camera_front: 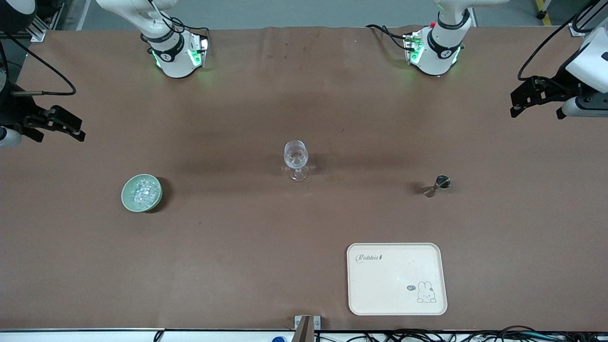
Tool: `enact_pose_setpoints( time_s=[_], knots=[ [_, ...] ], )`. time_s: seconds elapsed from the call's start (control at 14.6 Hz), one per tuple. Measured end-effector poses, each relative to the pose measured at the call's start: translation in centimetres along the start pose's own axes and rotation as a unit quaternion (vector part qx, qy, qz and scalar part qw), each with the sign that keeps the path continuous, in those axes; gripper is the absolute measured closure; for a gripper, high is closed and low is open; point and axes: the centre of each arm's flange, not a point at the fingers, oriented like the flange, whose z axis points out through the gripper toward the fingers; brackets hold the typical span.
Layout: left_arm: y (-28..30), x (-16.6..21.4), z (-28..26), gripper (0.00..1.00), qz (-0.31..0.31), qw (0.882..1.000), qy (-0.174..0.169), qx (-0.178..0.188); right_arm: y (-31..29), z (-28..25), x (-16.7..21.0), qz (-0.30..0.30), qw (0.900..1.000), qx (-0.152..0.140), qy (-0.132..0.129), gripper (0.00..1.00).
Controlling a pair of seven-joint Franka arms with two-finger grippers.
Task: Pour wine and add ice with both arms
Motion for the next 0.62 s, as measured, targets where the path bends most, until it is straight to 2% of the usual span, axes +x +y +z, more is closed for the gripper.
enact_pose_setpoints(
  time_s=[0.62],
  knots=[
    [-0.88,0.85,0.27,0.0,-0.007,1.0,-0.001,-0.001,0.0,0.21,0.05,0.0,1.0,0.0,-0.002,0.0]
  ],
)
